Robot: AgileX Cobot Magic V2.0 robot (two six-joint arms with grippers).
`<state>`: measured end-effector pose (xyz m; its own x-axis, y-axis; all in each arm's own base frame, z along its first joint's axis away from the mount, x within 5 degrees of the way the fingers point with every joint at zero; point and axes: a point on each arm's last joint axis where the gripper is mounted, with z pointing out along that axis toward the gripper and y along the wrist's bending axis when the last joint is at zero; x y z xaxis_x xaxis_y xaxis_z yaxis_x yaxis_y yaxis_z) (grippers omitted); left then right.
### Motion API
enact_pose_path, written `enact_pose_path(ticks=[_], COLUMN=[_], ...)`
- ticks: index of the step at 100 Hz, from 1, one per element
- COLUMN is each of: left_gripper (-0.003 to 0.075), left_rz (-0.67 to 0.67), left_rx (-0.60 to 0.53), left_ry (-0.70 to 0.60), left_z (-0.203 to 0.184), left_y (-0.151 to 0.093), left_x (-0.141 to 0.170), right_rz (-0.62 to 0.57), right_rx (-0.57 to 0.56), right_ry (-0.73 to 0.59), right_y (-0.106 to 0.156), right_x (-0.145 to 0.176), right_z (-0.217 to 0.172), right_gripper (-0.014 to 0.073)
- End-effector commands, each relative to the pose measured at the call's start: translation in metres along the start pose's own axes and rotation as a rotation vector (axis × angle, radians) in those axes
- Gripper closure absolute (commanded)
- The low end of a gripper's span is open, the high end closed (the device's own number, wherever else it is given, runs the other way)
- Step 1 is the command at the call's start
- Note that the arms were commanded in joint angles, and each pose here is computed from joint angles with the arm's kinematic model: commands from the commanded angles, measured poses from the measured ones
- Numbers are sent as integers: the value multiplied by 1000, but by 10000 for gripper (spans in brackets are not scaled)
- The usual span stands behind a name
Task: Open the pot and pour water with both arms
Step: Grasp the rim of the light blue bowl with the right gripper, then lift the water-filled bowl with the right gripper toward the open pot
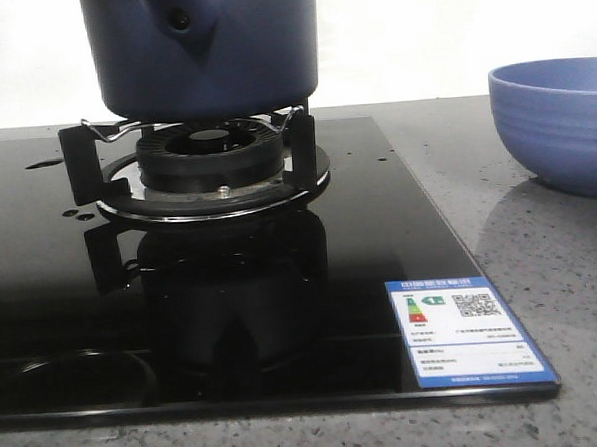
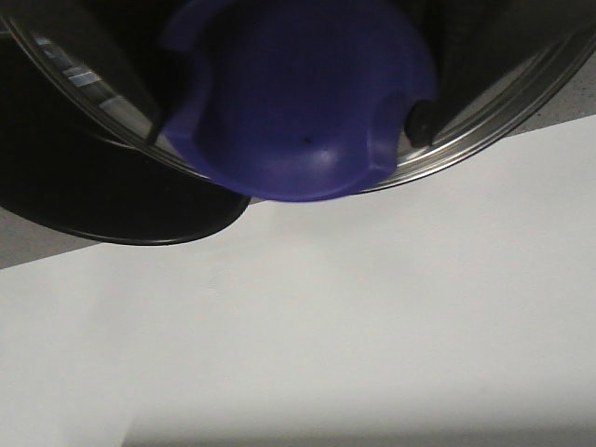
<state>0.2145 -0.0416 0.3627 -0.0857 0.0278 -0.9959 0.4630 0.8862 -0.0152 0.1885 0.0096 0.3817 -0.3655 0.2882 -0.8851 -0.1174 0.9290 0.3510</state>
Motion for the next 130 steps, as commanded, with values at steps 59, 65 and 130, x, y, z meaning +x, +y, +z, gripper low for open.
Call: enact_pose_path(ticks=[59,65,130], left_gripper=[530,530,530], left_rz=[-27,-27,-28], left_rx=[45,45,43], left_ry=[-78,-78,-79], left_z=[-4,-4,-4], left_y=[-10,-10,-10], left_x=[-18,-18,-18], right_rz=[60,67,251], right_rx=[297,296,261], right_ry=[406,416,628], right_y=[-45,-46,-72], right_x=[3,4,34], right_z=[20,22,83], right_gripper=[218,218,422])
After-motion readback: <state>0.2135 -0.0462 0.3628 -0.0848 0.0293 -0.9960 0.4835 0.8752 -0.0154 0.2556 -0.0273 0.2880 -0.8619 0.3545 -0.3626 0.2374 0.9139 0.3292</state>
